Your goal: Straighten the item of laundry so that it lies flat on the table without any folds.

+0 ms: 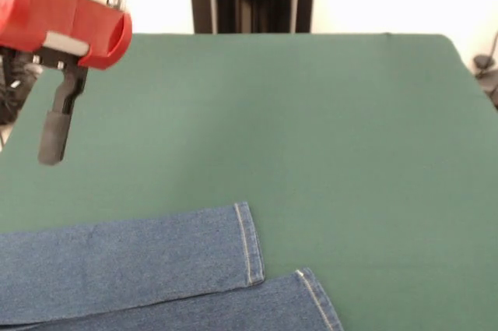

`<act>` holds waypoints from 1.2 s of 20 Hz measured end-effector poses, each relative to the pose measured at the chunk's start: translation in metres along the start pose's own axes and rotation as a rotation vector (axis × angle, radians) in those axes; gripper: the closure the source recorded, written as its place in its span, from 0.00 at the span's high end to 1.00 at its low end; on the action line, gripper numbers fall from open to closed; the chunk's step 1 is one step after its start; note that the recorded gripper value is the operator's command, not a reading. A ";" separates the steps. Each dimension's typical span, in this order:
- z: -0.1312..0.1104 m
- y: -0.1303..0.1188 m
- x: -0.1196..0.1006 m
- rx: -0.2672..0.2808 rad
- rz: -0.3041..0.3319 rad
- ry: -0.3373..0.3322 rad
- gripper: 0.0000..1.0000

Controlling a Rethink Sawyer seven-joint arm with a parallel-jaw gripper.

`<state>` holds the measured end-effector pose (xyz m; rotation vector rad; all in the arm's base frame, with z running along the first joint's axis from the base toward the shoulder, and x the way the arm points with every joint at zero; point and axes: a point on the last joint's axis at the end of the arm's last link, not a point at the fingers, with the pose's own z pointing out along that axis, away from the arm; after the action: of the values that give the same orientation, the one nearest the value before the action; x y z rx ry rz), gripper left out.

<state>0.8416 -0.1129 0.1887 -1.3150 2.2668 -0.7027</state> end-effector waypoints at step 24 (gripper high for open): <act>0.010 0.028 0.026 -0.428 0.262 0.073 1.00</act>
<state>0.8170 -0.1258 0.1606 -1.1422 2.6845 -0.1813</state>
